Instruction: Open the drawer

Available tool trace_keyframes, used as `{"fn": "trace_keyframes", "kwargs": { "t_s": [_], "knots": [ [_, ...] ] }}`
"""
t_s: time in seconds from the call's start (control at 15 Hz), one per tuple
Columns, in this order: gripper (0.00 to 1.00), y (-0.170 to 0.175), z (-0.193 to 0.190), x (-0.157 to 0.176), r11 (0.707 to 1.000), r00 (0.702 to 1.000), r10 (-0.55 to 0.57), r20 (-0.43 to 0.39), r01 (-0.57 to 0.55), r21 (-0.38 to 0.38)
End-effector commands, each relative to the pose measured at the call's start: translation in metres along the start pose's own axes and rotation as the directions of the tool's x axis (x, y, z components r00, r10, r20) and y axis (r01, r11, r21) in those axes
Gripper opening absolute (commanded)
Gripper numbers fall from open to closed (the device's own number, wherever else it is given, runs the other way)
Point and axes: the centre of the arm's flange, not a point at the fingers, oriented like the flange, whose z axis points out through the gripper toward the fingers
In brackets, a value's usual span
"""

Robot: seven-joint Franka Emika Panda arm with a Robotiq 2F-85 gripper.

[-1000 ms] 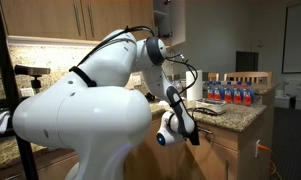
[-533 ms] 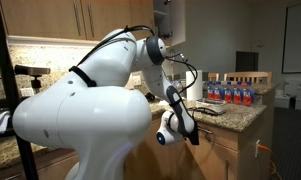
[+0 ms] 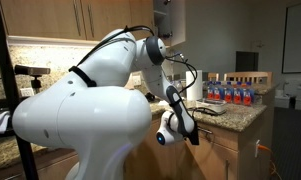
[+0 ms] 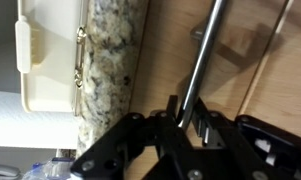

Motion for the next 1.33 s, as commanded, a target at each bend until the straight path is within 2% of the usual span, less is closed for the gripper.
{"fn": "trace_keyframes", "kwargs": {
  "t_s": [0.0, 0.47, 0.8, 1.27],
  "knots": [
    [0.09, -0.015, -0.035, 0.008, 0.999, 0.999, -0.027, -0.029, 0.028, 0.043],
    [0.1, -0.026, -0.042, 0.017, 0.999, 0.999, -0.03, -0.024, 0.031, 0.031],
    [0.1, -0.05, -0.05, 0.033, 0.999, 1.0, -0.021, -0.004, 0.021, -0.042],
    [0.1, -0.063, -0.071, 0.058, 0.996, 1.0, 0.012, 0.021, -0.01, -0.093]
  ]
}}
